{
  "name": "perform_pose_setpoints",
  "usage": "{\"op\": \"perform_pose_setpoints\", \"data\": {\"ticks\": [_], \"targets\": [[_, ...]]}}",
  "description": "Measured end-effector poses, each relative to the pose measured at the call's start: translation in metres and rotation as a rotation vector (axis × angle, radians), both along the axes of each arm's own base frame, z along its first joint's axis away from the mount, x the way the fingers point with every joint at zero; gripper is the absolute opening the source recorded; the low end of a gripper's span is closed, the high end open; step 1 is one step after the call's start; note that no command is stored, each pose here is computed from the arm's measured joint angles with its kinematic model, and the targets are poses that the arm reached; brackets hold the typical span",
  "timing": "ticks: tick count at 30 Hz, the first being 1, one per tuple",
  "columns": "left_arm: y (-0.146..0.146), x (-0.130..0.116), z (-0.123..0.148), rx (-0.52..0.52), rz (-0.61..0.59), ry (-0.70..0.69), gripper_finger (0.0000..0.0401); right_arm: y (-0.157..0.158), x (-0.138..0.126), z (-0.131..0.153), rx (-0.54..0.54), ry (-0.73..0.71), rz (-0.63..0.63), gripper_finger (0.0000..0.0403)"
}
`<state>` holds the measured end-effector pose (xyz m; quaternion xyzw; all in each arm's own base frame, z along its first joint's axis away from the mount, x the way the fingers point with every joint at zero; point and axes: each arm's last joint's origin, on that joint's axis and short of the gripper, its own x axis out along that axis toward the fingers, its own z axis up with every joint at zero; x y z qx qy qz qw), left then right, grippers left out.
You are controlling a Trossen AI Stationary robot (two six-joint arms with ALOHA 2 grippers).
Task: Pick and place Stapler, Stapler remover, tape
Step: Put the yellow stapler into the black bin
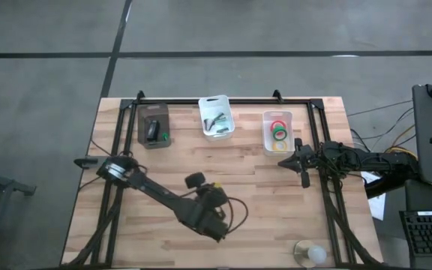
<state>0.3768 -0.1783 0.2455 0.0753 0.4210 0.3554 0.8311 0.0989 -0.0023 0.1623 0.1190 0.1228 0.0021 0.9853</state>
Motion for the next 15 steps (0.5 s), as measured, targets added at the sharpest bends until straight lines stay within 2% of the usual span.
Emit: {"op": "perform_pose_setpoints", "data": {"ticks": [7, 12, 15], "targets": [[0.026, -0.049, 0.037, 0.002, 0.052, -0.125, 0.0076, 0.0, 0.0, 0.0, 0.0, -0.001, 0.0, 0.0009], [0.051, -0.093, 0.049, -0.013, 0.105, -0.224, 0.0074, 0.0, 0.0, 0.0, 0.0, -0.001, -0.001, 0.0009], [0.064, -0.116, 0.047, -0.045, 0.134, -0.28, 0.0076, 0.0, 0.0, 0.0, 0.0, -0.001, -0.001, 0.0009]]}}
